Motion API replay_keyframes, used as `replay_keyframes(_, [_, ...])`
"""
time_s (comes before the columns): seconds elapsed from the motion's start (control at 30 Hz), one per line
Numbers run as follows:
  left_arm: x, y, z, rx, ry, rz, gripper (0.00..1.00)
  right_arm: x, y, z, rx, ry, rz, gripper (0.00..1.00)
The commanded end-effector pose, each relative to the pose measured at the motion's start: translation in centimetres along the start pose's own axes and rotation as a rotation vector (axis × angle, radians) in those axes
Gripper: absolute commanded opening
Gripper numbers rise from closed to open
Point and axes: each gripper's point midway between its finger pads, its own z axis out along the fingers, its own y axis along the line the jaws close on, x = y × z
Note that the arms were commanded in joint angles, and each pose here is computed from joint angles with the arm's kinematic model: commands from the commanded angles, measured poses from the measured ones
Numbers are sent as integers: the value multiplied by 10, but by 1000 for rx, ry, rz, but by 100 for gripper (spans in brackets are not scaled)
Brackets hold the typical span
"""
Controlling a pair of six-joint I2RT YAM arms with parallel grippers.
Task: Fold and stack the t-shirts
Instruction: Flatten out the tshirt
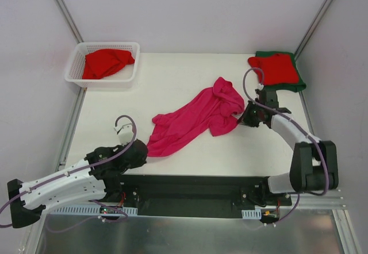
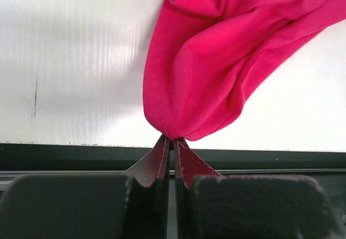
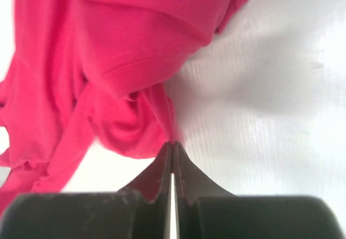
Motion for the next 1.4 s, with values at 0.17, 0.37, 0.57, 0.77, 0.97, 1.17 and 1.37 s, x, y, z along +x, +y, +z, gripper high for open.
replay_keyframes(0.17, [-62,-24,-33,23,-182,70,0,-84,8,-133,218,-399,-89,1])
replay_keyframes(0.37, [-89,-9,-56,-26,-269,72,0,-106,3,-187,304,-590,-74,1])
replay_keyframes(0.57, [-132,12,-101,-72,-412,26,0,-117,2,-229,348,-716,-74,1])
replay_keyframes(0.77, [-165,29,-142,-87,-519,17,0,-122,5,-279,365,-853,-69,1])
replay_keyframes(0.97, [-190,23,-168,-95,-578,84,0,-130,38,-337,250,-979,-113,1])
replay_keyframes(1.17, [-209,11,-186,-48,-627,103,0,-129,56,-389,191,-1108,-168,1])
replay_keyframes(1.37, [-227,8,-214,0,-674,104,0,-124,68,-428,146,-1213,-216,1])
